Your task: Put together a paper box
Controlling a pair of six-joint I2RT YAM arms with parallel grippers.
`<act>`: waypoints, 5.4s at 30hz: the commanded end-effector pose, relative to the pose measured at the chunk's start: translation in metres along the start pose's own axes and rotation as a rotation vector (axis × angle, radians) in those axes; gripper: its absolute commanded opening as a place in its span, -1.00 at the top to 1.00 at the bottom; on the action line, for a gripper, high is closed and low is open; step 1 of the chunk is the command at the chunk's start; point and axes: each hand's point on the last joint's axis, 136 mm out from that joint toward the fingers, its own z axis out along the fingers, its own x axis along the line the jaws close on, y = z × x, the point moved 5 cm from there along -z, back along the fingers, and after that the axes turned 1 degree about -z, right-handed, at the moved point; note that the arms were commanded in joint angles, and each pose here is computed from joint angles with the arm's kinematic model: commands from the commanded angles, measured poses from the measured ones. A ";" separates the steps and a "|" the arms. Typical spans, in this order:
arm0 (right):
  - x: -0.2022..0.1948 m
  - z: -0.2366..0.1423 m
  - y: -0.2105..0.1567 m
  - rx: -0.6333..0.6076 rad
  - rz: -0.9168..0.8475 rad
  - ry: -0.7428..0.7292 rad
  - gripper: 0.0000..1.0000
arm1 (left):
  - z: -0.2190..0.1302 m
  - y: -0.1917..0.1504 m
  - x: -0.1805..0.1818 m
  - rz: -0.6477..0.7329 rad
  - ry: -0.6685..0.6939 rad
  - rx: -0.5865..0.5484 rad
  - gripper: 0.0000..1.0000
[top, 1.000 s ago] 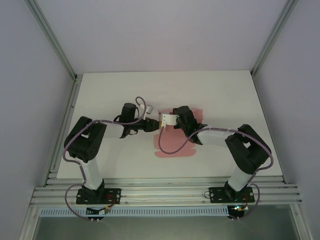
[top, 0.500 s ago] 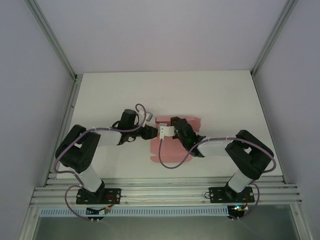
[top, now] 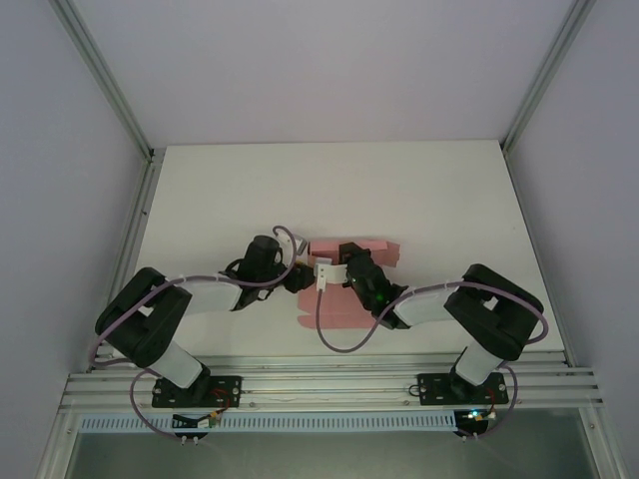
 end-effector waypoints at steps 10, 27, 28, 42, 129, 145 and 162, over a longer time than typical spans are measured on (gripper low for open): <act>0.042 -0.002 0.005 0.029 -0.056 0.024 1.00 | -0.001 0.009 -0.011 0.116 0.084 -0.171 0.19; 0.047 -0.014 0.009 -0.020 0.075 0.203 0.95 | 0.019 0.013 -0.018 0.191 0.192 -0.219 0.65; 0.047 -0.013 0.009 -0.017 0.080 0.205 0.94 | 0.019 0.014 -0.019 0.195 0.206 -0.232 0.71; -0.006 -0.038 0.013 -0.054 0.462 0.262 -0.98 | 0.022 0.022 -0.011 0.179 0.389 -0.343 1.00; -0.042 0.039 -0.074 0.278 1.612 1.298 -0.20 | 0.062 0.027 -0.067 0.228 -0.003 -0.174 1.00; -0.004 0.020 -0.079 0.360 1.602 1.308 -0.03 | 0.076 0.023 -0.057 0.256 0.067 -0.130 1.00; 0.009 0.017 -0.078 0.389 1.645 1.336 0.08 | 0.083 0.047 -0.064 0.295 0.063 -0.246 0.55</act>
